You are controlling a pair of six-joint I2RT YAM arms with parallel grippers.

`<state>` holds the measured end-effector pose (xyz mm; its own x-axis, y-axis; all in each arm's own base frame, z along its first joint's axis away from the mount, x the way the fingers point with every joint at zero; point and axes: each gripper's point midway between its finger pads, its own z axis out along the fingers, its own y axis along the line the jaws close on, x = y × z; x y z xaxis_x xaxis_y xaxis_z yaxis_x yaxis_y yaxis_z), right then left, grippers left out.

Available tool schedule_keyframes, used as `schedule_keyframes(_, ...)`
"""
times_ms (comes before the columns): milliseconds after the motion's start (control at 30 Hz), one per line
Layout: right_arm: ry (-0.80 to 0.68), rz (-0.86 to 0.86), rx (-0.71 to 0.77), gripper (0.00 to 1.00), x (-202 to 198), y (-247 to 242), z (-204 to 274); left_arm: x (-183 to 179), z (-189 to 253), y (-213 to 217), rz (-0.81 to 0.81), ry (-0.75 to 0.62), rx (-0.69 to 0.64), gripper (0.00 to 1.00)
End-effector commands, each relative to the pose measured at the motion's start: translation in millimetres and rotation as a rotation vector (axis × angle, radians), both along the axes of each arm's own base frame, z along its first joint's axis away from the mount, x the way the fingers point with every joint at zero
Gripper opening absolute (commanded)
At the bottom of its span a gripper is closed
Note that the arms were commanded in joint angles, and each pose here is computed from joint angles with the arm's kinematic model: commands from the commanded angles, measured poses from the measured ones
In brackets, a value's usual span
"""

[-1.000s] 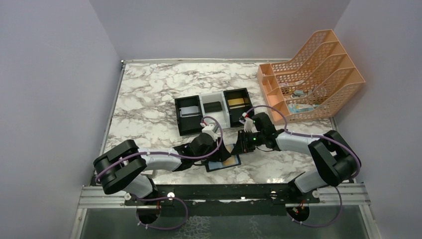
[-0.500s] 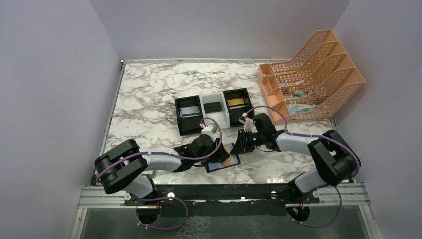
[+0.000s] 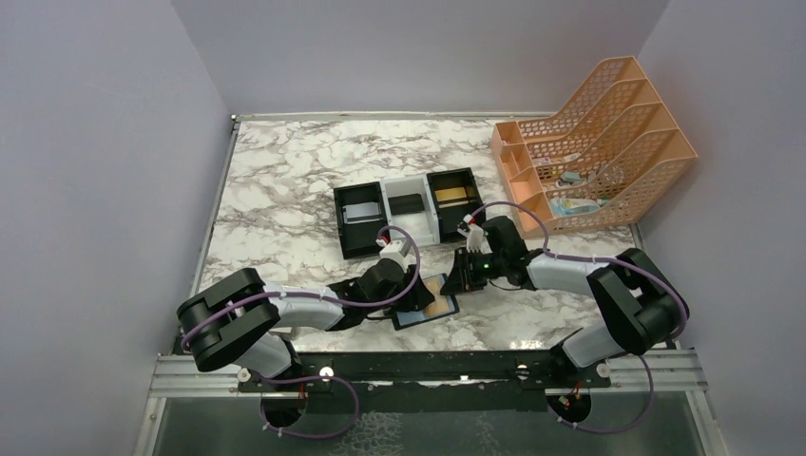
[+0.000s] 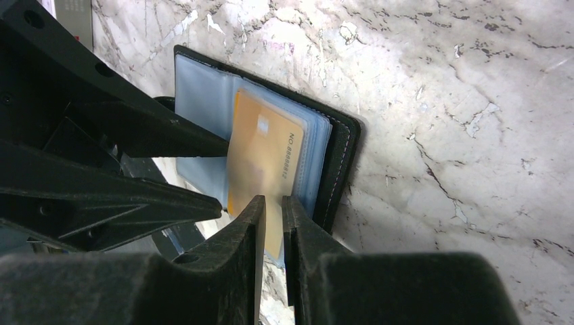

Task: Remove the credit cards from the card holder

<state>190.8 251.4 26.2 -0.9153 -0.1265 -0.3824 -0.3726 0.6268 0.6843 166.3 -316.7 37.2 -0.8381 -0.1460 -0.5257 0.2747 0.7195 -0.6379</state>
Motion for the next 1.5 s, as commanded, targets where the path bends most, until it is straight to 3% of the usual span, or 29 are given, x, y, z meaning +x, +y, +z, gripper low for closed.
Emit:
schedule_keyframes(0, 0.017, -0.050, -0.129, 0.17, -4, -20, -31, 0, -8, 6, 0.029, 0.006, 0.015, 0.42)
schedule_keyframes(400, 0.020, -0.047, -0.129, 0.17, -4, -20, -31, 2, -9, 14, 0.092, 0.015, -0.002, 0.35)
schedule_keyframes(700, 0.020, -0.048, -0.130, 0.17, -4, -20, -32, 3, -16, 13, 0.120, 0.041, -0.014, 0.22)
schedule_keyframes(1267, 0.016, -0.047, -0.123, 0.17, -4, -19, -31, 6, -15, 1, 0.173, 0.046, -0.107, 0.20)
schedule_keyframes(1467, 0.017, -0.046, -0.123, 0.17, -4, -19, -31, 6, -13, 1, 0.164, 0.032, -0.110, 0.11)
